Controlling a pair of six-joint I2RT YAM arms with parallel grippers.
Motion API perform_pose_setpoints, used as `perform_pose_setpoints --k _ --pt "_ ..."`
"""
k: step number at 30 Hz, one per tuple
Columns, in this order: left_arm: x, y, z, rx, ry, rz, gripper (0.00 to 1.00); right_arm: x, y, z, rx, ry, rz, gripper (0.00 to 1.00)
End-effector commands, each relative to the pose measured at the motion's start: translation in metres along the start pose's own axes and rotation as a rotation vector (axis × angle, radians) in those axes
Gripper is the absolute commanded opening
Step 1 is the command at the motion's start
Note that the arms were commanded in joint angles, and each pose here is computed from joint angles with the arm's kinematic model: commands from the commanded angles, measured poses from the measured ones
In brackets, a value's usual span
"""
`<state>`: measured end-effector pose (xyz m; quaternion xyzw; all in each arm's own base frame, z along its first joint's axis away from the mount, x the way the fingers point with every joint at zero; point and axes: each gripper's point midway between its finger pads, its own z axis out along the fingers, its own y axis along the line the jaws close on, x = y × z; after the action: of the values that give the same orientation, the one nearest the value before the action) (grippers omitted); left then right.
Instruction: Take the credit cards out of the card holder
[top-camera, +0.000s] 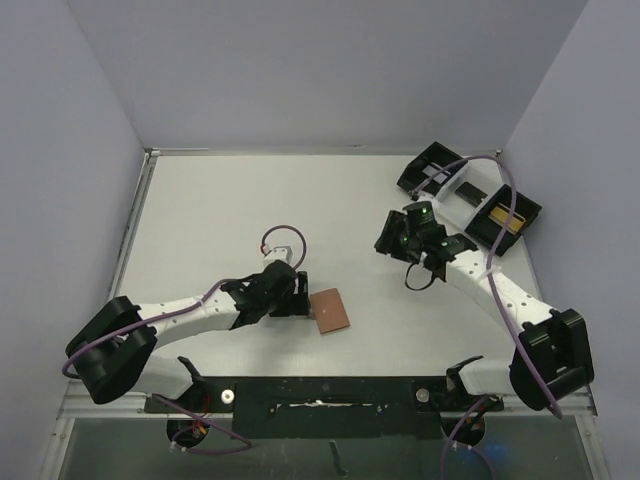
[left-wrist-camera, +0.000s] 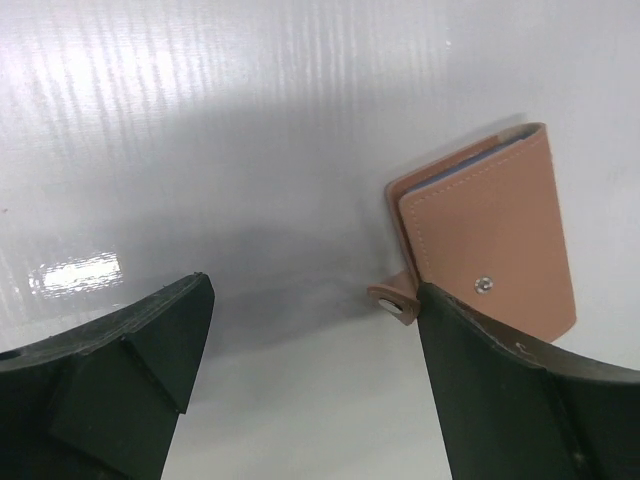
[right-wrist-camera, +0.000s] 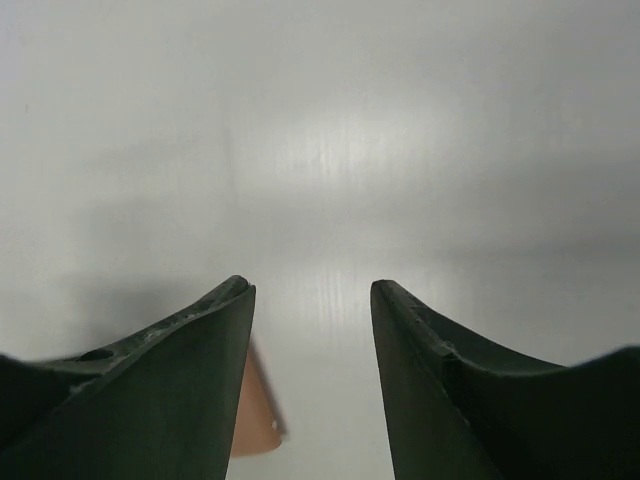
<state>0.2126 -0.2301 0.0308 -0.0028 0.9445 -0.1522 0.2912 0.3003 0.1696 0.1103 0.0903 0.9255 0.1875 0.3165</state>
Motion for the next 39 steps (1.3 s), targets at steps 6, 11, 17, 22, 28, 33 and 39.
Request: perform_pose_setpoints --k 6,11,17,22,28,33,39 --pt "-0.011 -0.038 -0.006 0.184 -0.006 -0.015 0.71 -0.132 -0.108 -0.035 0.452 -0.237 0.049 0.54" --pt "-0.007 -0.029 -0.008 0.161 -0.002 -0.009 0.67 -0.169 -0.142 -0.018 0.515 -0.224 0.079 0.57" --pt "-0.015 -0.015 -0.018 0.13 -0.028 -0.012 0.67 -0.208 -0.154 0.0 0.515 -0.239 0.092 0.67" --pt "-0.022 -0.01 -0.024 0.136 -0.036 -0.007 0.68 -0.228 -0.169 0.01 0.529 -0.258 0.114 0.7" --pt "-0.041 -0.012 -0.039 0.155 -0.091 -0.011 0.76 -0.246 -0.181 0.026 0.545 -0.251 0.113 0.68" --pt "-0.059 -0.003 -0.052 0.135 -0.161 -0.025 0.83 -0.26 -0.176 0.042 0.508 -0.228 0.106 0.66" --pt "-0.076 0.008 -0.068 0.116 -0.234 -0.047 0.86 -0.273 -0.168 0.056 0.461 -0.228 0.113 0.66"
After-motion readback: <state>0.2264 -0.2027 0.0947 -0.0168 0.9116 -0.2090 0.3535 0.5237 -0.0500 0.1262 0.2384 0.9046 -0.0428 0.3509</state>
